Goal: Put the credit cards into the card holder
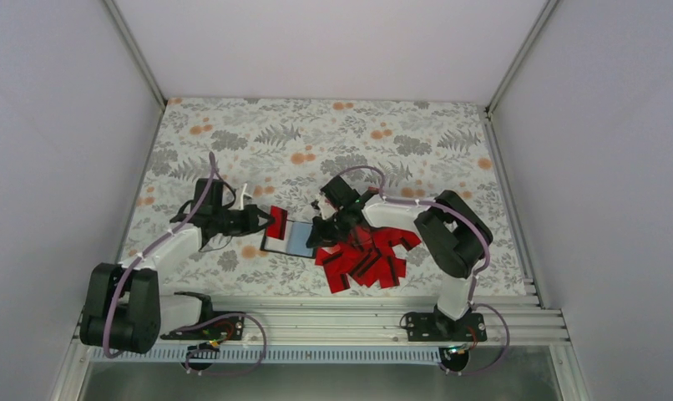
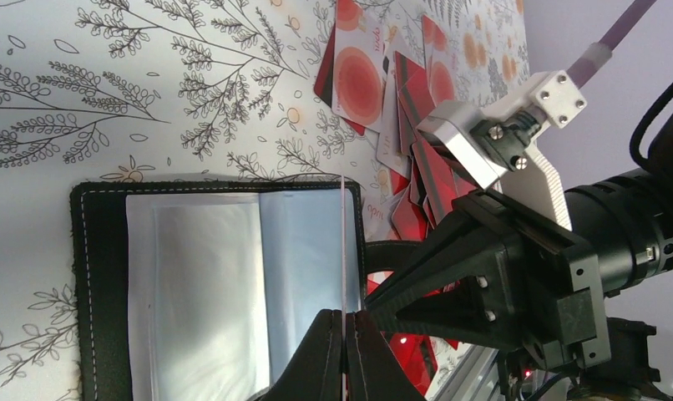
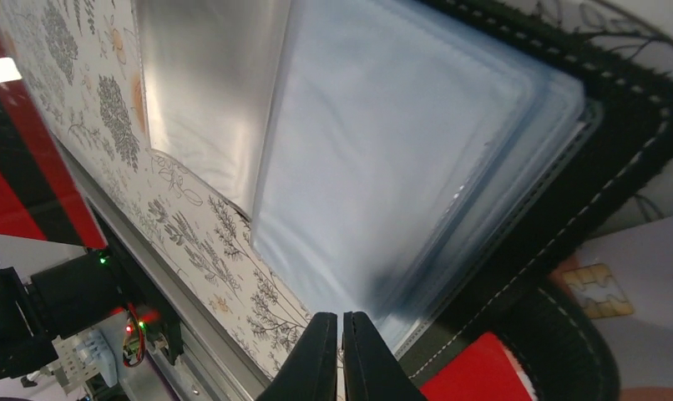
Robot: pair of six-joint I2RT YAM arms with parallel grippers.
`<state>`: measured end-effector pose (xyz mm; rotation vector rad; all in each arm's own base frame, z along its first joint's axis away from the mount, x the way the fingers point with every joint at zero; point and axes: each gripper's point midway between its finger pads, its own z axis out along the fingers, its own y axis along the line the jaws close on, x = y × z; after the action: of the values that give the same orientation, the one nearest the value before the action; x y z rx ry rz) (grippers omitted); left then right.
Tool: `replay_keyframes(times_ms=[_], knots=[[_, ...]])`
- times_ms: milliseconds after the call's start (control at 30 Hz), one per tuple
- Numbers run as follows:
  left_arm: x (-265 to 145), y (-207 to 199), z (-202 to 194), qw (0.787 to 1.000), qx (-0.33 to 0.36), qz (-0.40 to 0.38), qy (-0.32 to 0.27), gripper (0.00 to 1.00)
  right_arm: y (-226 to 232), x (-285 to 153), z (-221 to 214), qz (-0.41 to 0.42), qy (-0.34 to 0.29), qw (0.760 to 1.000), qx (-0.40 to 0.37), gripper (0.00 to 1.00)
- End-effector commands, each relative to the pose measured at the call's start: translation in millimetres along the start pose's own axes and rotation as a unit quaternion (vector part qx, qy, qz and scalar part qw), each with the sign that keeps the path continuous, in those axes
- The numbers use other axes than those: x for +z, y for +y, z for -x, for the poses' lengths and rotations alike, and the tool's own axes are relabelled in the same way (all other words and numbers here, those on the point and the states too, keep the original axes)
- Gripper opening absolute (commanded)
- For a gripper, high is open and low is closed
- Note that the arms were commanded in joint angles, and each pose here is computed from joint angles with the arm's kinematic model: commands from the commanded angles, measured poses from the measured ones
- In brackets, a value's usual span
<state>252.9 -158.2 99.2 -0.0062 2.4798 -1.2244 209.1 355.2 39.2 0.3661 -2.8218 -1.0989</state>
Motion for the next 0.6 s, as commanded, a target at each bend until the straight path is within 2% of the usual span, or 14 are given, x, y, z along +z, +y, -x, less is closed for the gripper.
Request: replay_keyframes(times_ms=[0,567], knots=[[6.4,-5.8,7.0,1.0,0.024,-0.019,-0.004,0.02,-6.1,-3.1,10.8,-0.009,-0.017,1.0,-0.003,0.04],[30.0,7.1,3.9,0.999,0.034,-0.028,-0.016,0.02,-37.2,3.8,-4.0,-0.021,-0.005,1.0,0.018,0.04]])
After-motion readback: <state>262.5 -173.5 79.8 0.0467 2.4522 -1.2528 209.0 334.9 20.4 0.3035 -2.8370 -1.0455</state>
